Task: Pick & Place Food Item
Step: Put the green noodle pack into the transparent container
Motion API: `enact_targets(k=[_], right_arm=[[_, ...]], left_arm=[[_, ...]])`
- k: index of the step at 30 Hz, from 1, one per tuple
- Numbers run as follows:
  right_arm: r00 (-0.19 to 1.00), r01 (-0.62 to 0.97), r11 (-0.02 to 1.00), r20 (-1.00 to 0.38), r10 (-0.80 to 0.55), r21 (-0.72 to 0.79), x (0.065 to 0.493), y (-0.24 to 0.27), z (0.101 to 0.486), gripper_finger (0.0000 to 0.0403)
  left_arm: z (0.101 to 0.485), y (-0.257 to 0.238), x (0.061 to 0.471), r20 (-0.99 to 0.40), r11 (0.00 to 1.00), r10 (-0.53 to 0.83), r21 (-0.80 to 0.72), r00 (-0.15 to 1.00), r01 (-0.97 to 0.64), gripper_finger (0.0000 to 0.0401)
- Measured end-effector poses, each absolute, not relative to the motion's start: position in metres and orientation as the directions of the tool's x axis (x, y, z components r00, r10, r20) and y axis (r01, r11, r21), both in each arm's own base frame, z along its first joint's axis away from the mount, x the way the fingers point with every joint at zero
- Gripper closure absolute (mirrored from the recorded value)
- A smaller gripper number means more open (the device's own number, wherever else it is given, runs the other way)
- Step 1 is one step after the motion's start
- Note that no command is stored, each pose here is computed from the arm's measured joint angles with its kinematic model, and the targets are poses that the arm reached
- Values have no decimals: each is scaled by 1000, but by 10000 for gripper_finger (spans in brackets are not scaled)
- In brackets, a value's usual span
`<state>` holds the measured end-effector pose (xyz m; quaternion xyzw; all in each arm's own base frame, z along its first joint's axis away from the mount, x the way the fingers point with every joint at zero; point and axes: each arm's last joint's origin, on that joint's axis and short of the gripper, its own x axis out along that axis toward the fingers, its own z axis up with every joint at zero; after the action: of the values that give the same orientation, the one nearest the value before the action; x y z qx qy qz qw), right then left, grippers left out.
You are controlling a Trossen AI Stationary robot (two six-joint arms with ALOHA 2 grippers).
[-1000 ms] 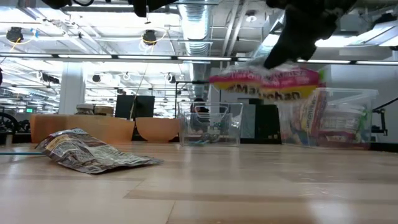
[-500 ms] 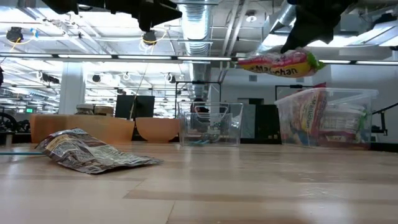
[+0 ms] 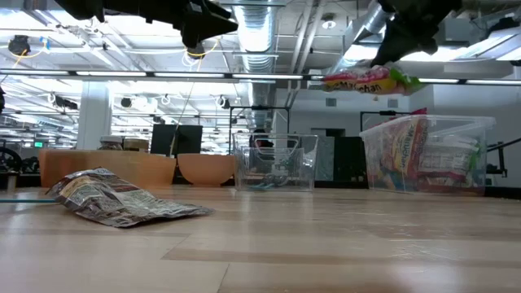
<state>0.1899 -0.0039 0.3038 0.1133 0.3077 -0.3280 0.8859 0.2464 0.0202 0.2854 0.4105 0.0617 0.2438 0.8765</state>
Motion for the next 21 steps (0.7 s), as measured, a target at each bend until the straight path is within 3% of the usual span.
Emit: enact_targets(k=[7, 21], right_arm=[[578, 718, 695, -526, -624, -35, 162, -26, 324, 400], [255, 919, 352, -414, -874, -177, 120, -52, 331, 402]], left_arm=[[285, 20, 246, 87, 544, 478, 752, 874, -373, 151], [285, 20, 246, 84, 556, 478, 741, 874, -375, 151]])
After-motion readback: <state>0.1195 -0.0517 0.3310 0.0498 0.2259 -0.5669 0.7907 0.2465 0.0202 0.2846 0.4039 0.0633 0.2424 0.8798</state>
